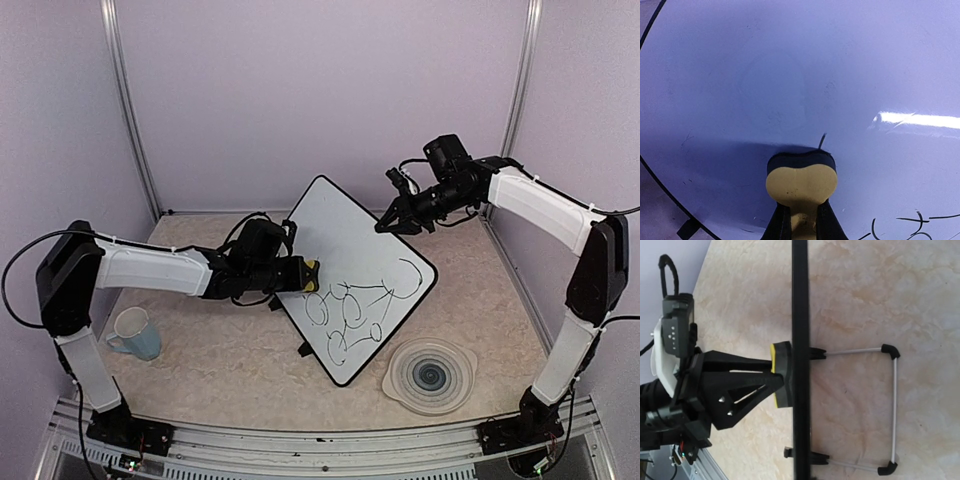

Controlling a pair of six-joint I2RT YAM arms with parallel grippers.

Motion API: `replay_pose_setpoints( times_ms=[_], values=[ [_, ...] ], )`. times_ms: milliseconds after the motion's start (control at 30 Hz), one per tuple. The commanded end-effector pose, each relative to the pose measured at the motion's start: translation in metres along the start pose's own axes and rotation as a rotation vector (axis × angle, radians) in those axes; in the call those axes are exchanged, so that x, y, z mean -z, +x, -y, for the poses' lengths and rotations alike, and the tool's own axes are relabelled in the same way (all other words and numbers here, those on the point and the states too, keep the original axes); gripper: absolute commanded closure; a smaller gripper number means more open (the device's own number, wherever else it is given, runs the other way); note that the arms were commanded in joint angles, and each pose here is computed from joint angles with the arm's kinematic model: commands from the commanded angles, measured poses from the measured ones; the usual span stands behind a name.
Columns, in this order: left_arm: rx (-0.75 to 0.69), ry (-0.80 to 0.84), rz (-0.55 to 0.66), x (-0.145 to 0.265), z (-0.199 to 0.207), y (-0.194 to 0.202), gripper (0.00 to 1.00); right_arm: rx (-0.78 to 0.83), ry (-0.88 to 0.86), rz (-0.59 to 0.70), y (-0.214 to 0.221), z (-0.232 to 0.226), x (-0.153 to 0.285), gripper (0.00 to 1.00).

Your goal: Erase the whiteboard

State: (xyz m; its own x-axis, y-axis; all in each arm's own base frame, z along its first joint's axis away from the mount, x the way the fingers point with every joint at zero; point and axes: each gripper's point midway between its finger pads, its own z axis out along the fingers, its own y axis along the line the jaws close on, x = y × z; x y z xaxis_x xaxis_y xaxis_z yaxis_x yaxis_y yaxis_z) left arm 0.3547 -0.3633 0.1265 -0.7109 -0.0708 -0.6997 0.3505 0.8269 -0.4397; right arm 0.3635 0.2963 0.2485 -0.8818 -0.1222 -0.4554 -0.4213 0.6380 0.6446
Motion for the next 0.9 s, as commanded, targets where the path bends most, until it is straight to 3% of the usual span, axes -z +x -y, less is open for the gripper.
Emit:
replay_pose_setpoints(
  times_ms=[0, 167, 333, 633, 867],
  values=[
    [-0.075, 0.133, -0.04, -0.011, 0.042, 0.019, 1.0, 0.048, -0.054, 0.059, -0.009, -0.018, 0.009, 1.0],
    [-0.282, 0.301, -0.012, 0.008, 0.141, 0.021, 1.0, 0.045, -0.043, 0.063, -0.009, -0.016, 0.01, 1.0],
    [-0.434, 0.247, -0.056, 0.007, 0.189, 0.03, 1.0, 0.022, -0.04, 0.059, -0.008, -0.016, 0.01, 1.0],
    [-0.724, -0.032, -0.137, 0.007, 0.178, 0.054, 1.0, -0.081, 0.0, 0.048, -0.006, -0.008, 0.01, 1.0],
    [-0.687, -0.177, -0.094, 0.025, 0.155, -0.002, 1.0, -0.101, 0.019, 0.063, -0.008, -0.007, 0.011, 1.0]
  ],
)
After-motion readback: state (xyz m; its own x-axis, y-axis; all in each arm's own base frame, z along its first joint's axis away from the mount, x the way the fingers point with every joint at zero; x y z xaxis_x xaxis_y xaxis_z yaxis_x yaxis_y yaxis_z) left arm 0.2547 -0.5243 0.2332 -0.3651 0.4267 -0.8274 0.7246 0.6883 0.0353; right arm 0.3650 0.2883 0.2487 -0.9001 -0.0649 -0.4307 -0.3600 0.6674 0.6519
